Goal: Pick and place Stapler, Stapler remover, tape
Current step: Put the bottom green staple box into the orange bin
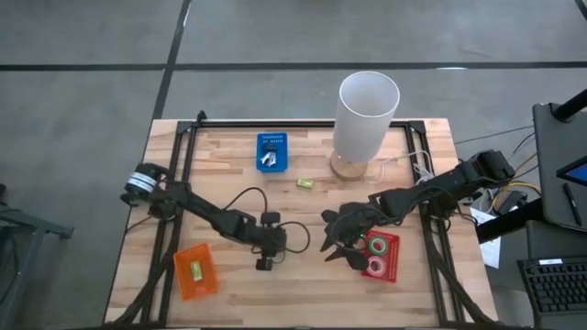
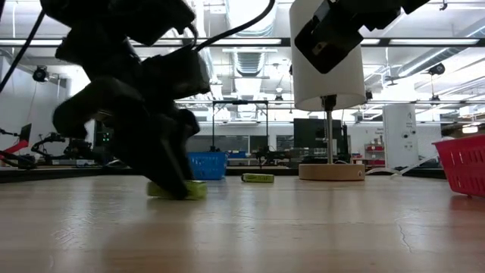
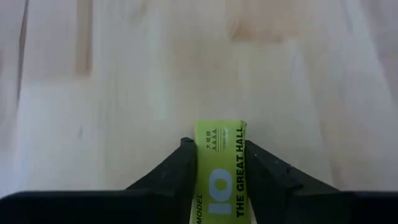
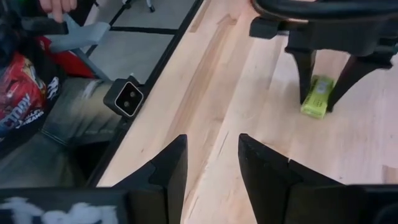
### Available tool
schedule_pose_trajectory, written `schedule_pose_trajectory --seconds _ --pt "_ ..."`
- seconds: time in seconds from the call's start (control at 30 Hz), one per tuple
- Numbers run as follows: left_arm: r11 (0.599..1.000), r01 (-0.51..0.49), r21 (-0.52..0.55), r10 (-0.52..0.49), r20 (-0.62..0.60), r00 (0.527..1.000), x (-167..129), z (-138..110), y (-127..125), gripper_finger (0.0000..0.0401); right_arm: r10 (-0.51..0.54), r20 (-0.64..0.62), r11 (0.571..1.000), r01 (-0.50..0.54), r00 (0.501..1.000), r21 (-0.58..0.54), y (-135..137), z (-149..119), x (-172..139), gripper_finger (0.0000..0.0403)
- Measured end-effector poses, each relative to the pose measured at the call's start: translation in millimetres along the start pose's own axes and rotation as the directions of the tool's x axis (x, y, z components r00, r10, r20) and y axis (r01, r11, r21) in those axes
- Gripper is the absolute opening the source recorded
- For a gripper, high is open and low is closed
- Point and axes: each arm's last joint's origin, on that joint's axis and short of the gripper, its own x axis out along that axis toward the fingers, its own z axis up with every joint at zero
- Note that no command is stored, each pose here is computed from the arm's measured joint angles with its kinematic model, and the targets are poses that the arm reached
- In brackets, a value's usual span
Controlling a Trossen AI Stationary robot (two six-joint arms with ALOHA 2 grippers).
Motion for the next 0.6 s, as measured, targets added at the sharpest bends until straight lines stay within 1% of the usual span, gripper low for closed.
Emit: schedule_pose_trajectory --seconds 0.07,0.17,0.23,0.33,0.47,0.6 --pt "1.000 0.006 -0.019 -0.006 -0.035 0.999 -8 -2 1 0.0128 0.000 0.001 1.000 0.000 1.000 -0.007 0 0 0 0.0140" --pt "0.997 0.008 -0.076 -0.013 -0.075 0.997 -24 -2 2 0.0126 0.000 -0.001 1.000 0.000 1.000 -0.018 0 0 0 0.0141" --pt "0.993 0.020 -0.118 -0.032 -0.101 0.994 -36 -3 1 0.0119 0.000 -0.002 1.000 0.000 1.000 -0.025 0 -1 0 0.0139" --pt "0.981 0.062 -0.184 -0.090 -0.148 0.985 -55 -5 -2 0.0111 0.000 -0.001 1.000 0.000 1.000 -0.026 0 -1 0 0.0133" --pt "0.948 0.133 -0.290 -0.192 -0.186 0.964 -83 -8 -8 0.0122 0.000 -0.001 1.000 0.000 1.000 -0.026 0 -1 0 0.0127" --pt "0.894 0.179 -0.411 -0.282 -0.205 0.937 -114 -13 -20 0.0130 0.001 0.002 1.000 -0.001 1.000 -0.027 0 -1 0 0.0121"
